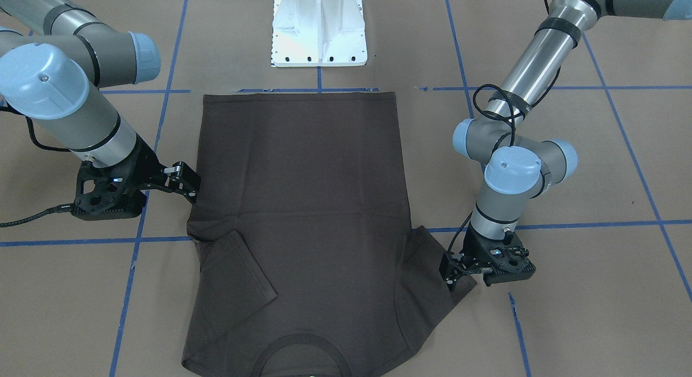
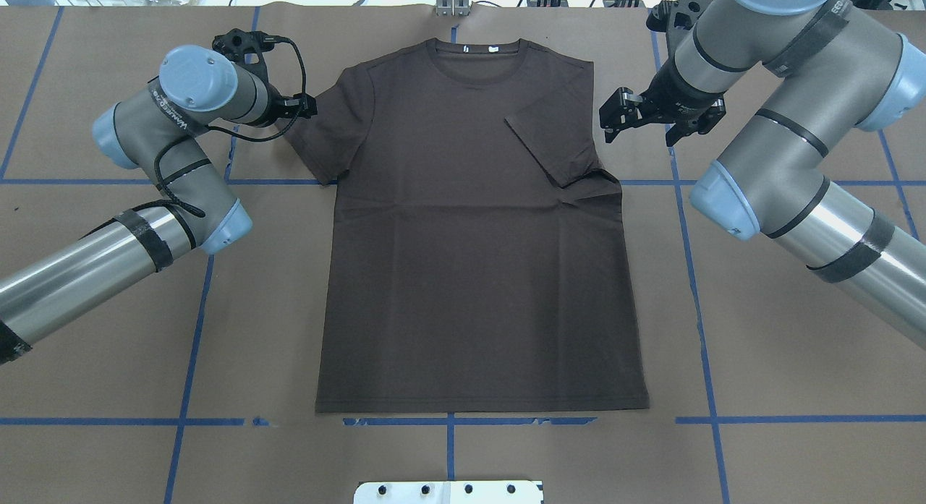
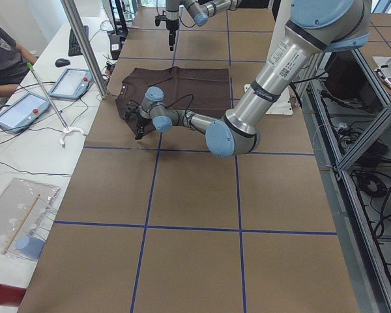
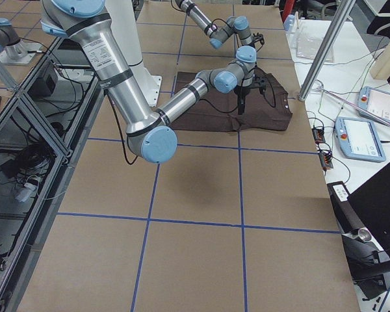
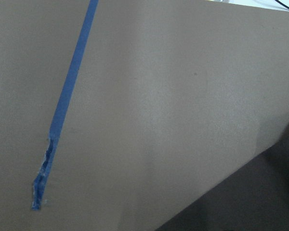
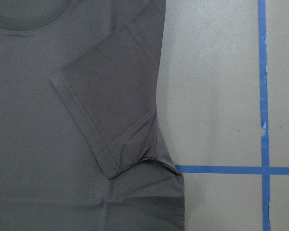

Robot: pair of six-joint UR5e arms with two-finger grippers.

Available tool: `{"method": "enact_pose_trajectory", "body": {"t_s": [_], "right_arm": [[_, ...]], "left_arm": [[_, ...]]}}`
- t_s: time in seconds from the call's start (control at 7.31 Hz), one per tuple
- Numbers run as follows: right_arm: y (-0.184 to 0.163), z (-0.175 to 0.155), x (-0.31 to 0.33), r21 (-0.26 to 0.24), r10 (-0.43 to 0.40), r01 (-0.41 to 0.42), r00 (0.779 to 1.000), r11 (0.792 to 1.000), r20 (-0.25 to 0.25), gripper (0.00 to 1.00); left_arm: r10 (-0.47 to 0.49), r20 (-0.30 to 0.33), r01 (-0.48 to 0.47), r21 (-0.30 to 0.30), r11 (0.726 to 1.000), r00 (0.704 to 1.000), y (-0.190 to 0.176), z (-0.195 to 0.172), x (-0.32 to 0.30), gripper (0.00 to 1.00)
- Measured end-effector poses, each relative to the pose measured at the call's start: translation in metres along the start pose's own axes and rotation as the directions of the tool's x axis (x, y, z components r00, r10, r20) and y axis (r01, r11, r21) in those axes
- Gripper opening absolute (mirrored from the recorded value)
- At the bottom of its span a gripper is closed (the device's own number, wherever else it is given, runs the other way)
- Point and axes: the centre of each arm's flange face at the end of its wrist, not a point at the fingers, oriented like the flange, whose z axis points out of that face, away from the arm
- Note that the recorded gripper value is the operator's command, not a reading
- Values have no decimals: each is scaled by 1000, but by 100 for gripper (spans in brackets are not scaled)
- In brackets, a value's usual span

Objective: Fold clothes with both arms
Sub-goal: 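Raise the right gripper off the shirt while the left arm moves toward the other sleeve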

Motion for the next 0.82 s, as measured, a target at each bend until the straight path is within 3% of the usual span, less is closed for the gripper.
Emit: {"method": "enact_pose_trajectory", "body": {"t_s": [0.14,0.41,0.68,0.82], "right_arm": [[0,0,0,0,1,-1,1000,1000,0,100],[0,0,0,-1,1,-1,1000,1000,0,100],[0,0,-1,0,1,-1,1000,1000,1,100],[0,-1,-1,1,1,-1,1000,1000,1,100]], "left_arm": [[6,2,-6,-1,1000,1000,1,1,-1,81],[10,3,-10,-2,1000,1000,1,1,-3,61],[10,5,-10,-3,1000,1000,2,2,-5,51],[10,5,-10,-3,1000,1000,2,2,-5,39]]}}
